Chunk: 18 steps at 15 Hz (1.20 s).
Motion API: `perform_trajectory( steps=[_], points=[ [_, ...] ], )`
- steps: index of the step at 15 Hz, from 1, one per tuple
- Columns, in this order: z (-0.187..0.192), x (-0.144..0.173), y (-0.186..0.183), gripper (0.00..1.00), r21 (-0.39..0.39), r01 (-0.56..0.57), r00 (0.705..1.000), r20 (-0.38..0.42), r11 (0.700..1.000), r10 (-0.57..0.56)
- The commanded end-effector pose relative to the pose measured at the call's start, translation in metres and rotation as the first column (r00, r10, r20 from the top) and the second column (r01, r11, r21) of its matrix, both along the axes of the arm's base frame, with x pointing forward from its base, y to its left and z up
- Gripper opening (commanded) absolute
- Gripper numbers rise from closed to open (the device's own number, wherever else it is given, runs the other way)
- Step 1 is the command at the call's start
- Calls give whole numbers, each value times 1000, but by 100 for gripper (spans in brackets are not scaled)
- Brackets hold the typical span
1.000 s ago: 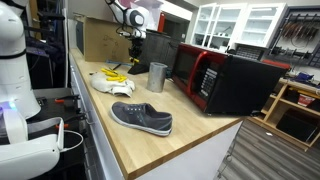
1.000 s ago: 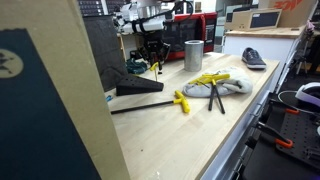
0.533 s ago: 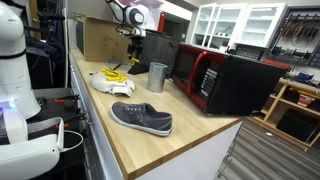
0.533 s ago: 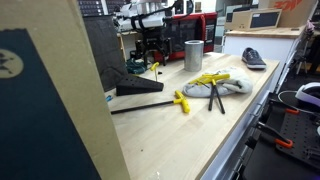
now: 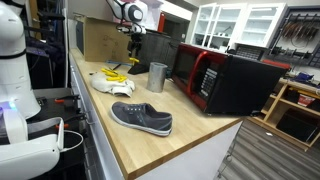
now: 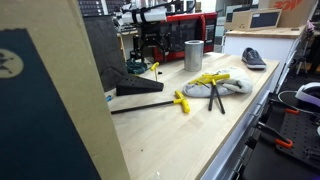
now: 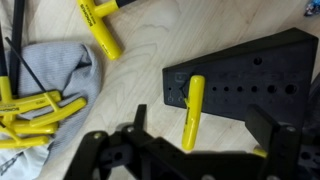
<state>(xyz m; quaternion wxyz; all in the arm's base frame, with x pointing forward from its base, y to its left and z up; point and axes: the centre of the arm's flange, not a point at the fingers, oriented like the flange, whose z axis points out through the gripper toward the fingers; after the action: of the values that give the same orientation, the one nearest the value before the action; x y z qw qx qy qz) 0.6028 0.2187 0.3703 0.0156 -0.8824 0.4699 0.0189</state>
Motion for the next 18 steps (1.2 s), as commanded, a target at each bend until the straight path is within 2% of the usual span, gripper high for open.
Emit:
perform_trajectory(
  steps=[1,4,8,11,16,18],
  points=[
    [16,-19,-7,100,8,-116,993,39,993,116],
    [24,-25,-13,100,-24,-262,962,70,965,263],
    [34,-37,-21,100,-71,-469,876,89,880,474],
    [40,-48,-24,100,-93,-603,786,98,792,610],
    [54,-65,-29,100,-130,-784,596,114,607,795],
    [61,-71,-32,100,-137,-827,533,119,545,838]
  ],
)
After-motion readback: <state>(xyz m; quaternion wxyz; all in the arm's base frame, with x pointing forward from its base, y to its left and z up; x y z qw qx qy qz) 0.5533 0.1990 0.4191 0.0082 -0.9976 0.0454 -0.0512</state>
